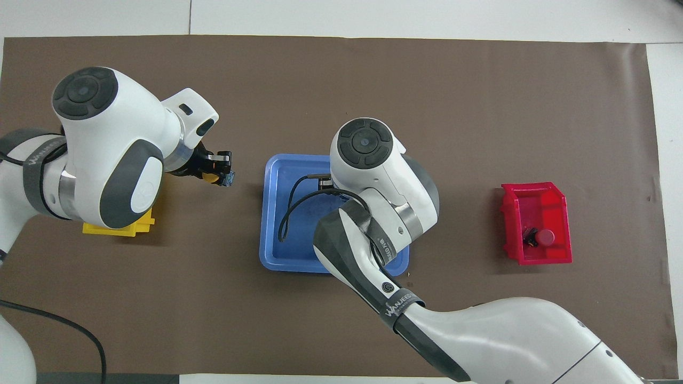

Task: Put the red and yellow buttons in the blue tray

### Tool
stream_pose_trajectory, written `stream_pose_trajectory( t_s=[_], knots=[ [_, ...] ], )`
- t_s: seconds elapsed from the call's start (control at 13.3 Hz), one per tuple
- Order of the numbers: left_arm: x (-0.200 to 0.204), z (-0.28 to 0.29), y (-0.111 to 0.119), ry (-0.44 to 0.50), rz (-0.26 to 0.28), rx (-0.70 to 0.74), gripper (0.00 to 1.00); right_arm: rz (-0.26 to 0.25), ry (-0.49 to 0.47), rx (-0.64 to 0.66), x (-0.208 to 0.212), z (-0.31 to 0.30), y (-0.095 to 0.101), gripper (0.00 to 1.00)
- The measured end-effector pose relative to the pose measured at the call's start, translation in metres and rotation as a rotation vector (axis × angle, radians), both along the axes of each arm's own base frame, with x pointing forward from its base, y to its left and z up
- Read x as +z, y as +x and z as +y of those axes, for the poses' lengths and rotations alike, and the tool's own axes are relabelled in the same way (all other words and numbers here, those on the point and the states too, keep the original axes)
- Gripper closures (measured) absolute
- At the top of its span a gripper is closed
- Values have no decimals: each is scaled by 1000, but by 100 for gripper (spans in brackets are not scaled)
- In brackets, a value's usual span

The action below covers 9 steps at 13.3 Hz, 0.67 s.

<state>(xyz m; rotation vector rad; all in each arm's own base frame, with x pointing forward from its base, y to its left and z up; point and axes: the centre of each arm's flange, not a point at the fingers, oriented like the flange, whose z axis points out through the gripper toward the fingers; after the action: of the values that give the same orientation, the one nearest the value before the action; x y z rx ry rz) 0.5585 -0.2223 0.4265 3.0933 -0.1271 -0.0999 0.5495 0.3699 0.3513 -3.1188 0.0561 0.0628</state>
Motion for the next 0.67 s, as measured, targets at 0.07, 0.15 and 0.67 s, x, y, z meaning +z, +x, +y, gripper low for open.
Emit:
stream_pose_trajectory(
  t_s=[0.07, 0.15, 0.67],
  knots=[
    [-3, -3, 1, -1, -3, -3, 59, -5, 1, 2, 2, 0, -2, 59],
    [-5, -7, 3, -1, -4, -8, 59, -7, 1, 2, 4, -1, -3, 58],
    [-13, -92, -19, 12, 3, 89, 59, -37, -11, -39, 83, -52, 8, 19]
  ],
)
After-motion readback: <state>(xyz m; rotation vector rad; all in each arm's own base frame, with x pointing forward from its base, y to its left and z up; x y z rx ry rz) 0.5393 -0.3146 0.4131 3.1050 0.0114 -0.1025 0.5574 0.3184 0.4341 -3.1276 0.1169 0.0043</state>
